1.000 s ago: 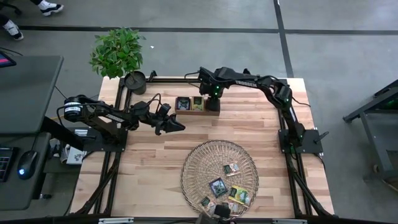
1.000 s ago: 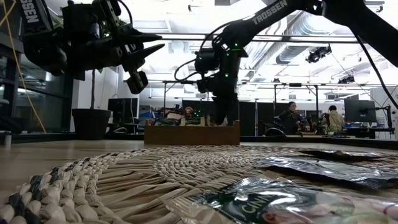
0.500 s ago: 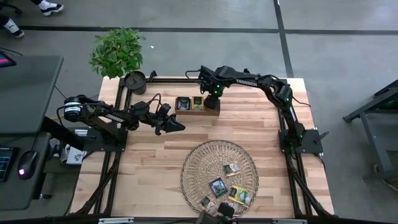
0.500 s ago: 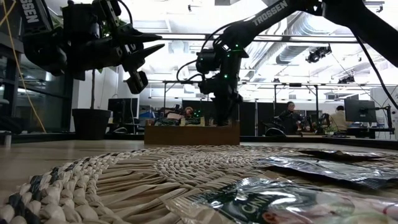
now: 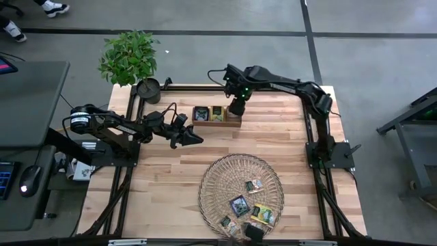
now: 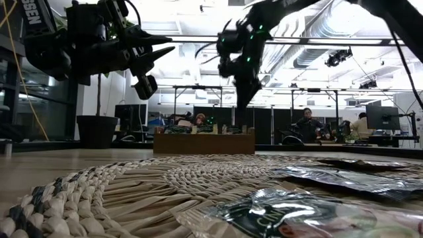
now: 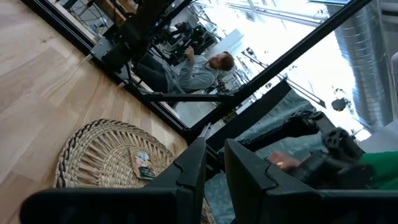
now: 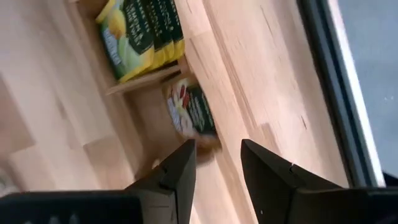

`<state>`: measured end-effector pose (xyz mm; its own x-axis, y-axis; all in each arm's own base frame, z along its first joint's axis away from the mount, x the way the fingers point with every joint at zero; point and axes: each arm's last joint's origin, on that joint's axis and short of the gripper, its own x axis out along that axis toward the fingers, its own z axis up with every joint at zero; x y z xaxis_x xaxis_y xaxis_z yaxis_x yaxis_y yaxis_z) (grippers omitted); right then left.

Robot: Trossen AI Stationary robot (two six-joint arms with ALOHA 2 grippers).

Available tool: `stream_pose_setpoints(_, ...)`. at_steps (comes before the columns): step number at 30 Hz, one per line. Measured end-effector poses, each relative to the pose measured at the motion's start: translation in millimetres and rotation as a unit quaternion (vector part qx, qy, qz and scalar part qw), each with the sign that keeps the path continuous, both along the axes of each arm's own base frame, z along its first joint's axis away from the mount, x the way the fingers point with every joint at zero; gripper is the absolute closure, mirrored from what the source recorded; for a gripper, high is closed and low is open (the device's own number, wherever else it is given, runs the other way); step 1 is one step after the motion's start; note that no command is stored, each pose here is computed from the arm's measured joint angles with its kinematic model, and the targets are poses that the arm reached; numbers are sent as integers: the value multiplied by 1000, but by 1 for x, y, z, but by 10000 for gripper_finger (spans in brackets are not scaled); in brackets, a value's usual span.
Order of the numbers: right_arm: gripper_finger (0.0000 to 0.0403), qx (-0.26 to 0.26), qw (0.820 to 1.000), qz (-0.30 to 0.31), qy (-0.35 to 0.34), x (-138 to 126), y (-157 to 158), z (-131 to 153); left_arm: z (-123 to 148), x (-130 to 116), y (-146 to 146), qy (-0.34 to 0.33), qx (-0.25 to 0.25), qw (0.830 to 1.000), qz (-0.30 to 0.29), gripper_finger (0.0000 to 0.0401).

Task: Pick & Place Tea
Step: Put the brown tea bag in the right section of the wooden organizer

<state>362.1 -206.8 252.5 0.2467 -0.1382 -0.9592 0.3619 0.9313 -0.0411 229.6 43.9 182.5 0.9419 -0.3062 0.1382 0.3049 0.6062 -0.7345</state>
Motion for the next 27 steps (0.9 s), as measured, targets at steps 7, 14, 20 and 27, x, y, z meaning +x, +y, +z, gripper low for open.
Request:
stream_pose_setpoints(7,279,26,999,-5,-23,-26,24,48,0,0,0,0,1,1000,0,343)
stream_pose_setpoints(14,279,95,992,48,-61,-53,66,84,-5,5,2,37,12,999,12,343)
stream_pose_setpoints(20,279,105,990,49,-86,-83,113,80,-2,19,3,73,38,997,3,343)
stream_pose_setpoints(27,279,94,985,14,-144,-109,173,46,13,43,-14,92,93,991,-27,343)
